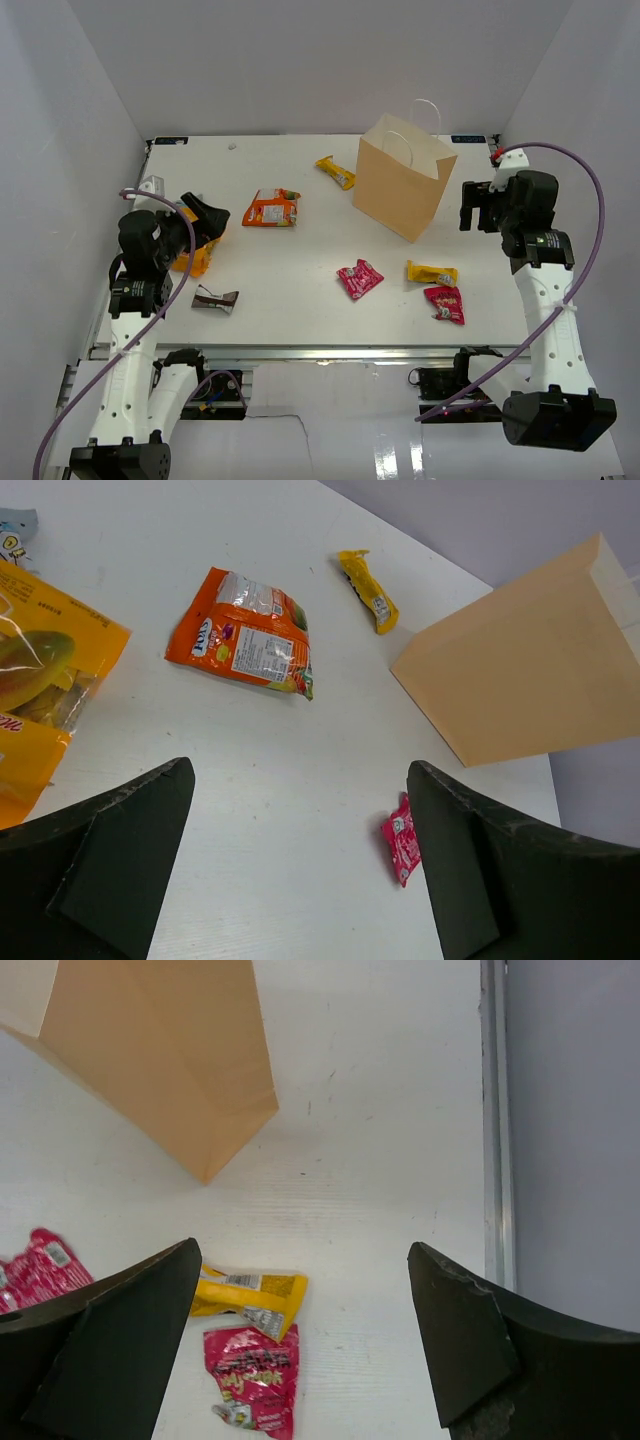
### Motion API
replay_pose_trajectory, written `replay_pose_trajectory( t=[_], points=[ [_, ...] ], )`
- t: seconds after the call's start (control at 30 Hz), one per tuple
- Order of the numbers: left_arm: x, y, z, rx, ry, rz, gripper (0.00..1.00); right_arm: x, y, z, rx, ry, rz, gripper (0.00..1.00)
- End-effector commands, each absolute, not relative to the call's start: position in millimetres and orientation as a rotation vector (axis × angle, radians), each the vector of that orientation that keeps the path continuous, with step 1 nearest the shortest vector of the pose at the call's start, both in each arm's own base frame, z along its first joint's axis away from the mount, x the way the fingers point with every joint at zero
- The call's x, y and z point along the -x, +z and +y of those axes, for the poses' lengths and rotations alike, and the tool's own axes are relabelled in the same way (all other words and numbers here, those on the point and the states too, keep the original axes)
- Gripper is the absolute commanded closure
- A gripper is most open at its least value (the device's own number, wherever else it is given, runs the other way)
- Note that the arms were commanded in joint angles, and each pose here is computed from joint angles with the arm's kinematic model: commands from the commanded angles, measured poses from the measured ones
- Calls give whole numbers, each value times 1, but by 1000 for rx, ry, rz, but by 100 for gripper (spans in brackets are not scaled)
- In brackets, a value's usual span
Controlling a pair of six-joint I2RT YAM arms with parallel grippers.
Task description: Place the snacks into the paper bag
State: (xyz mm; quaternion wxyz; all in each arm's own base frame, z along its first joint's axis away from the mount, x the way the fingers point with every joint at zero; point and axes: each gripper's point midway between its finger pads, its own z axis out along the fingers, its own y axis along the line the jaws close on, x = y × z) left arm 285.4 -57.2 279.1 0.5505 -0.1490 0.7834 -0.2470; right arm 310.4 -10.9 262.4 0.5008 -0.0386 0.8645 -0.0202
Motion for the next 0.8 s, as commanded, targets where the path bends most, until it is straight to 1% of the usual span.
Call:
replay_pose_trajectory(
  t=[0.0, 0.03, 0.07, 0.1, 0.13, 0.17, 0.23, 0.3, 0.37, 0.4, 0.5, 0.63, 0.67, 0.7, 0.73, 0.77],
  points=[
    [-280, 287, -64, 331, -622, 1862, 2, -306, 280, 5, 335, -26, 2018, 10],
    [-279, 285, -66, 329, -629, 1872, 2, -298, 275, 13, 469, -13, 2018, 10],
    [-279, 283, -66, 331, -633, 1880, 2, -285, 276, 41, 688, 115, 1958, 10],
    [-277, 280, -67, 336, -636, 1893, 2, -272, 271, 54, 877, 161, 1915, 10],
    [-276, 276, -68, 344, -644, 1907, 2, -262, 267, 62, 1109, 143, 1825, 10],
    [-274, 273, -68, 348, -648, 1914, 2, -250, 256, 65, 1156, 184, 1867, 10],
    [-271, 266, -69, 361, -655, 1933, 2, -243, 242, 62, 1277, 170, 1870, 10],
    [-268, 261, -70, 374, -662, 1944, 2, -233, 210, 56, 1373, 205, 1952, 10],
    [-265, 256, -71, 388, -671, 1954, 2, -239, 185, 40, 1450, 132, 2010, 8],
    [-264, 255, -71, 389, -676, 1956, 2, -237, 170, 35, 1490, 120, 2039, 6],
    [-263, 250, -72, 394, -685, 1967, 2, -253, 152, 22, 1583, 33, 2031, 4],
    [-262, 244, -74, 408, -699, 1980, 2, -271, 133, 25, 1649, 55, 2009, 2],
    [-260, 241, -75, 413, -708, 1988, 2, -274, 116, 28, 1666, 127, 2058, 0],
    [-260, 240, -75, 415, -708, 1991, 2, -273, 116, 36, 1692, 138, 2039, 0],
    [-260, 238, -76, 412, -710, 1995, 2, -275, 106, 39, 1707, 170, 2050, 4],
    [-259, 237, -76, 416, -713, 1998, 2, -275, 99, 45, 1727, 179, 2044, 5]
  ],
)
